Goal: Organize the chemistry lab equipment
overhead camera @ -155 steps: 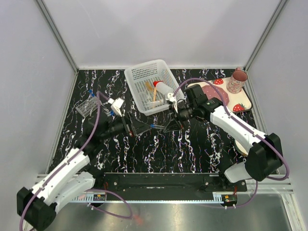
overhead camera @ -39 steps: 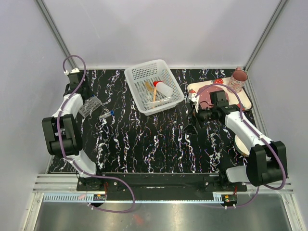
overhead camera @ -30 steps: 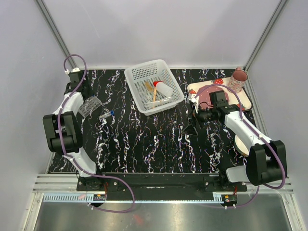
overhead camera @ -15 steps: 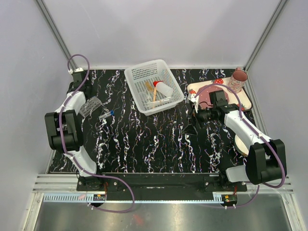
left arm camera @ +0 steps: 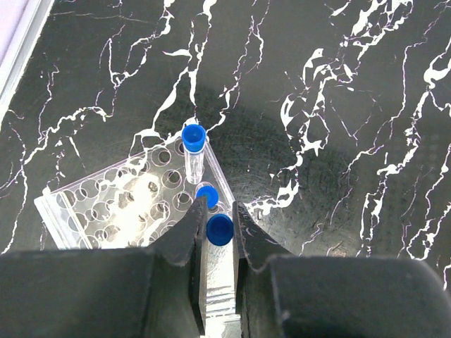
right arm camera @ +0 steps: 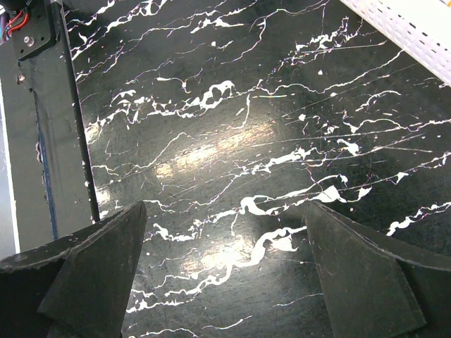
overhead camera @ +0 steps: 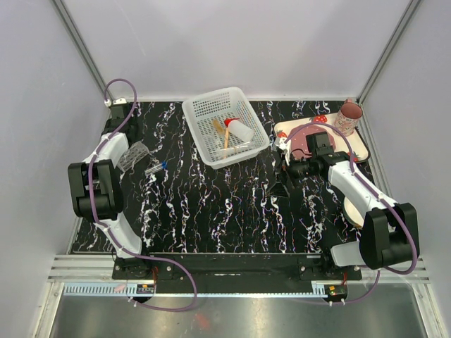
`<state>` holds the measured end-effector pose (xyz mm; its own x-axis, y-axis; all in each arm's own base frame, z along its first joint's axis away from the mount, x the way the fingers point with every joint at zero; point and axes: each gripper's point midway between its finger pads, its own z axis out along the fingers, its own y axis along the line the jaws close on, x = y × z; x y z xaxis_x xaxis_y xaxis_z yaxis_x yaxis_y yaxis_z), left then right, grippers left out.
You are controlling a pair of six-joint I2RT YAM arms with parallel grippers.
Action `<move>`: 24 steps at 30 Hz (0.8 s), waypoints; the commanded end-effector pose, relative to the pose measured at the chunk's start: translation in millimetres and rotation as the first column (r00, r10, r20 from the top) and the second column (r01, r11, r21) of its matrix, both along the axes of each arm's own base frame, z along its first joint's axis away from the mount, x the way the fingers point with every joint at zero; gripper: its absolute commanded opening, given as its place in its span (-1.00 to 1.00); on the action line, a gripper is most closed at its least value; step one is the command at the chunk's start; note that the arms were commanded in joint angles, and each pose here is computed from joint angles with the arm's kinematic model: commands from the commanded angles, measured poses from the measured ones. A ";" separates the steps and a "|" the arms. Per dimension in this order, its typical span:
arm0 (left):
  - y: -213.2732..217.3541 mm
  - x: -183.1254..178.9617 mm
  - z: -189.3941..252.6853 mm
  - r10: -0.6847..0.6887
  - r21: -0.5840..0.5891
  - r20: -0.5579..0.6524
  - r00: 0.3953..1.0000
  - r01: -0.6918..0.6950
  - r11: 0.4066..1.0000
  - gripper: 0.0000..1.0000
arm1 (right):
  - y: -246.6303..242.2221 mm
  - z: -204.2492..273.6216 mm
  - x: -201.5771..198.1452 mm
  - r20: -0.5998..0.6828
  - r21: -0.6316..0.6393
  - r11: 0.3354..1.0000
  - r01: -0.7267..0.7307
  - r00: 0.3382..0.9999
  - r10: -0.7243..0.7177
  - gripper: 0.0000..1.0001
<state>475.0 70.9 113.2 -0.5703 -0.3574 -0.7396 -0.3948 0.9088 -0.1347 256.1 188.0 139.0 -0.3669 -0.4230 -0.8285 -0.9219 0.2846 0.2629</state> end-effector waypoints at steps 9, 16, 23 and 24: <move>8.0 11.5 15.3 0.006 0.064 0.039 0.999 -0.008 0.998 -0.91 | 1.0 11.7 9.3 0.044 0.000 1.000 -0.008 0.999 0.008 0.99; 8.2 9.9 9.0 0.008 0.075 0.021 1.000 -0.009 0.997 -0.89 | 0.8 10.5 8.7 0.039 -0.001 1.000 -0.010 0.999 0.010 1.00; 7.3 9.7 5.0 0.007 0.082 0.014 1.000 -0.008 0.997 -0.88 | 0.5 10.9 8.8 0.040 -0.001 1.000 -0.011 0.999 0.011 0.99; 7.9 9.6 4.4 0.009 0.085 0.012 1.000 -0.009 0.996 -0.88 | 0.9 11.7 8.5 0.042 -0.001 1.000 -0.012 0.999 0.012 0.99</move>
<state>473.9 73.7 107.8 -0.5876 -0.3220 -0.7423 -0.3977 0.9139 -0.0817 254.2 187.6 137.3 -0.3796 -0.4277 -0.8203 -0.9180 0.2841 0.2767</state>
